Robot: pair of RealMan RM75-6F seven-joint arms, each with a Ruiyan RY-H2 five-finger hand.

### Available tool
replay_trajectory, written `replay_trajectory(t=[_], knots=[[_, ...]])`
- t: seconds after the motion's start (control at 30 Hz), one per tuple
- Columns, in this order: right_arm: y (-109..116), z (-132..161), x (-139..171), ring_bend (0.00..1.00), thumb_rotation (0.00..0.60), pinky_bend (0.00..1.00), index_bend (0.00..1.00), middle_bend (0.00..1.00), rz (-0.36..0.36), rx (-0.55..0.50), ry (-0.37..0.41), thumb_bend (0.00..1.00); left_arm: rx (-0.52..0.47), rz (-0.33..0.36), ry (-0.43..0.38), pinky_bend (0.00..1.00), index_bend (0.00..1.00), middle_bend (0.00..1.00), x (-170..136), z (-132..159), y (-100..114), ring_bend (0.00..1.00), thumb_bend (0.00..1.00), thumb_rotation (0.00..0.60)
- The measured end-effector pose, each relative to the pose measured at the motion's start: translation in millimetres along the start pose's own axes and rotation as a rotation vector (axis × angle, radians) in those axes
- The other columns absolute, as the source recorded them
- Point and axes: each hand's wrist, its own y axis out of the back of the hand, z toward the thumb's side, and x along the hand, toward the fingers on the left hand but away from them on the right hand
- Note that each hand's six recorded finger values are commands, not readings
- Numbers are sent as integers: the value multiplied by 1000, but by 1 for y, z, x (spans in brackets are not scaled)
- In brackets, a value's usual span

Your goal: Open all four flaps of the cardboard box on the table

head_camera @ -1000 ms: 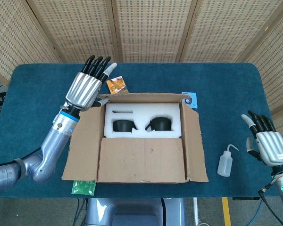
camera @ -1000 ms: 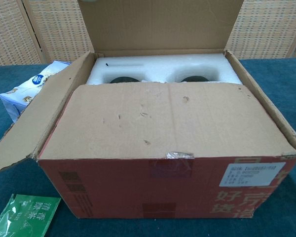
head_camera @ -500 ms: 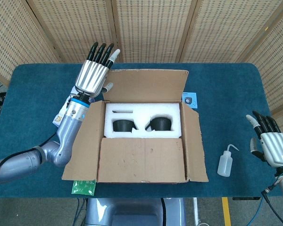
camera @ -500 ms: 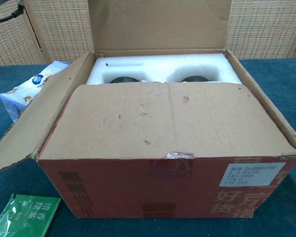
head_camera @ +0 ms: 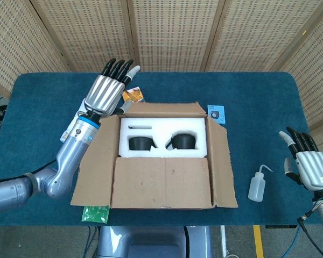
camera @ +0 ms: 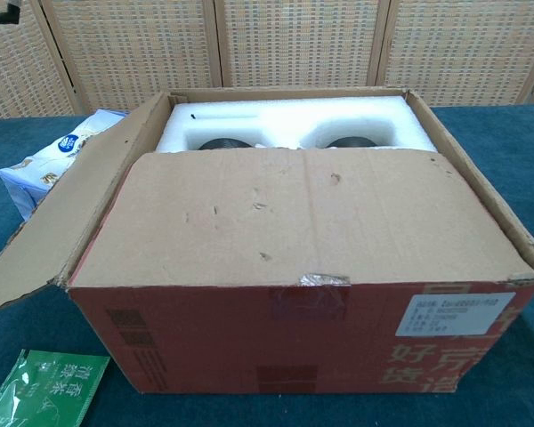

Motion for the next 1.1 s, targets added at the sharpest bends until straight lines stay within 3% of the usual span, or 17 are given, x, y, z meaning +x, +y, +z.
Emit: replay_trajectory(t=[0.1,0.23,0.33,0.53,0.73,1.1], knots=[[0,2,0,0,600,0,0,0,2,1,4,775,-26,-72,-27,0,132,0,-13,1,1,0,501,464],[0,4,2,0,600,0,0,0,1,1,9,775,-74,-187,-63,0,199,0,-34,3,-4,0,498,192],[-1,5,2,0,600,0,0,0,2,1,10,775,-95,-236,-76,0,248,0,-45,4,-9,0,493,137],[-1,5,5,0,600,0,0,0,2,-2,9,775,-139,-303,-104,0,324,0,-64,9,-24,0,486,92],[-2,4,7,0,600,0,0,0,6,-9,5,775,-168,-376,-143,0,333,0,-88,15,-47,0,469,88],[-3,2,10,0,600,0,0,0,6,-15,3,775,-191,-427,-188,0,333,0,-108,29,-74,0,454,86]])
